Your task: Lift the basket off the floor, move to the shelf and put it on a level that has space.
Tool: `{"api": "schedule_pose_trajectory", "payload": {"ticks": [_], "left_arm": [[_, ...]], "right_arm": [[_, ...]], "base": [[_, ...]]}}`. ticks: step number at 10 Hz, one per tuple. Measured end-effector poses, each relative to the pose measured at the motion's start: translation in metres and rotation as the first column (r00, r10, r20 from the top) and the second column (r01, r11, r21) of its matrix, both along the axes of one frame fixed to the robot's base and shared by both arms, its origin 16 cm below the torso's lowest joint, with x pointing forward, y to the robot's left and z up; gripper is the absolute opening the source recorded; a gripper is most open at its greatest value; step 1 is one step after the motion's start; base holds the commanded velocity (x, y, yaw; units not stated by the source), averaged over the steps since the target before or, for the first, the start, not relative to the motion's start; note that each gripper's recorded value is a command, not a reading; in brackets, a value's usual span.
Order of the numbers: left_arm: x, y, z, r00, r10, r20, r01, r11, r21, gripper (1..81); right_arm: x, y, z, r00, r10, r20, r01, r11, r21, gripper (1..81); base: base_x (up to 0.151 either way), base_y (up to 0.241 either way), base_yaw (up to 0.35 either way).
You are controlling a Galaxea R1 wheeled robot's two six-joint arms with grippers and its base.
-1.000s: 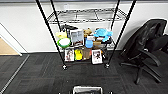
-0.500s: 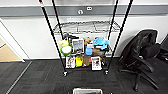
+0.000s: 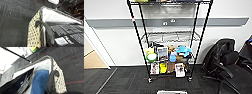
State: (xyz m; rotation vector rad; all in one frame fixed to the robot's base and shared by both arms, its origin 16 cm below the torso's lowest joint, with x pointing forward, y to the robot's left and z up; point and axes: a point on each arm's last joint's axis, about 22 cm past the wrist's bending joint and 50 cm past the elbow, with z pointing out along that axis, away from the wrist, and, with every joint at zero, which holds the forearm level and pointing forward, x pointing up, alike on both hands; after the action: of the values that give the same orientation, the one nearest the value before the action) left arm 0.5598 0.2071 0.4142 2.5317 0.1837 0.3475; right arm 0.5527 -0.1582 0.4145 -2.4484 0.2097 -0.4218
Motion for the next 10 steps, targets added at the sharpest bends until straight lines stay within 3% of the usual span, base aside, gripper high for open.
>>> {"api": "schedule_pose_trajectory", "payload": {"ticks": [3,6,10], "left_arm": [[-0.008,-0.009,0.036,1.0,-0.01,0.017,0.01,1.0,-0.021,1.0],[-0.027,-0.01,0.044,1.0,-0.009,-0.008,0.009,1.0,-0.022,1.0],[-0.036,-0.012,0.059,1.0,-0.009,-0.024,0.009,1.0,-0.025,1.0]], "right_arm": [[-0.014,-0.006,0.033,1.0,-0.008,0.014,0.008,0.9999,0.014,1.0],[-0.022,0.015,0.05,1.0,0.008,0.002,-0.008,0.9994,0.035,1.0],[-0.027,0.027,0.062,1.0,0.018,-0.017,-0.017,0.9994,0.029,1.0]], "base": [[0.0,0.0,0.0],[0.0,0.0,0.0],[0.0,0.0,0.0]]}}
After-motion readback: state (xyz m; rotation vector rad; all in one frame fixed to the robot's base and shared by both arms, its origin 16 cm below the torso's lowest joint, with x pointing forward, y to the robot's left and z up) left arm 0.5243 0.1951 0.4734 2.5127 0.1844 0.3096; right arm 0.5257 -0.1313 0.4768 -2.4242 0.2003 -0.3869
